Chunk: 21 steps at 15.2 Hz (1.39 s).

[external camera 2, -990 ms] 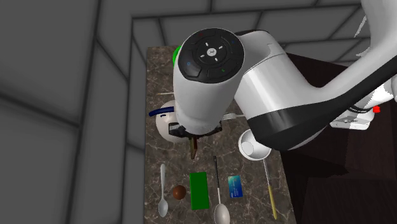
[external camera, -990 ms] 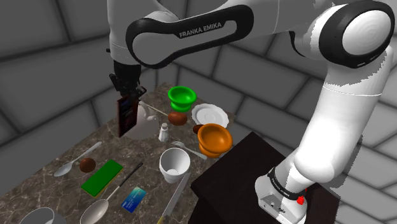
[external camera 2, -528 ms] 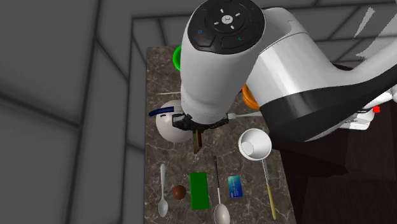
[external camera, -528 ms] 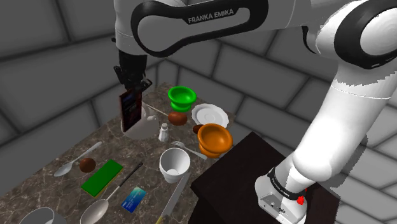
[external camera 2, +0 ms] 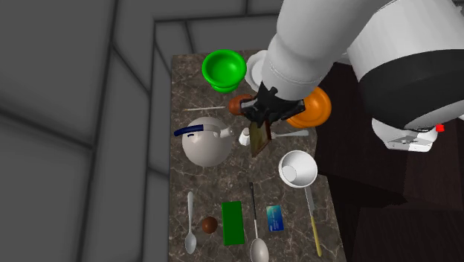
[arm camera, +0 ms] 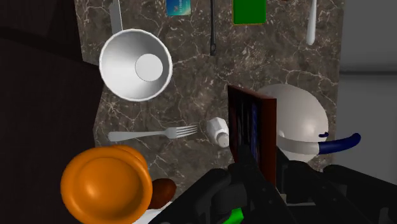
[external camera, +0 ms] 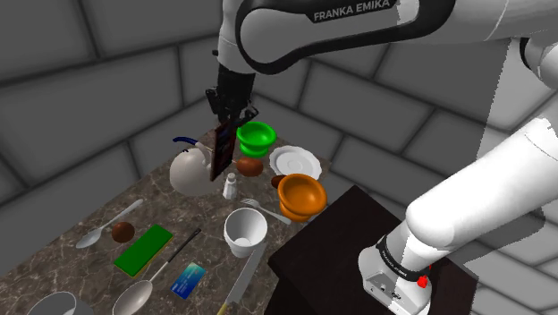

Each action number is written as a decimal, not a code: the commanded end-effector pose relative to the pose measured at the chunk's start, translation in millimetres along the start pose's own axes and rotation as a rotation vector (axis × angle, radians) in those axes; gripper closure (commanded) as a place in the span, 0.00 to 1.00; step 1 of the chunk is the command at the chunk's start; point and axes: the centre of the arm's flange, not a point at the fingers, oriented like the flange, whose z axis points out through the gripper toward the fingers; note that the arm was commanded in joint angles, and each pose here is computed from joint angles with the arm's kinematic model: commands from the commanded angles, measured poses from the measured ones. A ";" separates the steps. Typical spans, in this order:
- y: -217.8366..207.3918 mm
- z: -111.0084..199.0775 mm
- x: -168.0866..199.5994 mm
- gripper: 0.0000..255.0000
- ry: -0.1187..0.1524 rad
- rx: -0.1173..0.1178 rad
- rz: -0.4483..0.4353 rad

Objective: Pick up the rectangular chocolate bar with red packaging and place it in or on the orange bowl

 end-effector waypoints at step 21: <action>230.6 -76.5 161.6 1.00 -0.002 0.002 0.000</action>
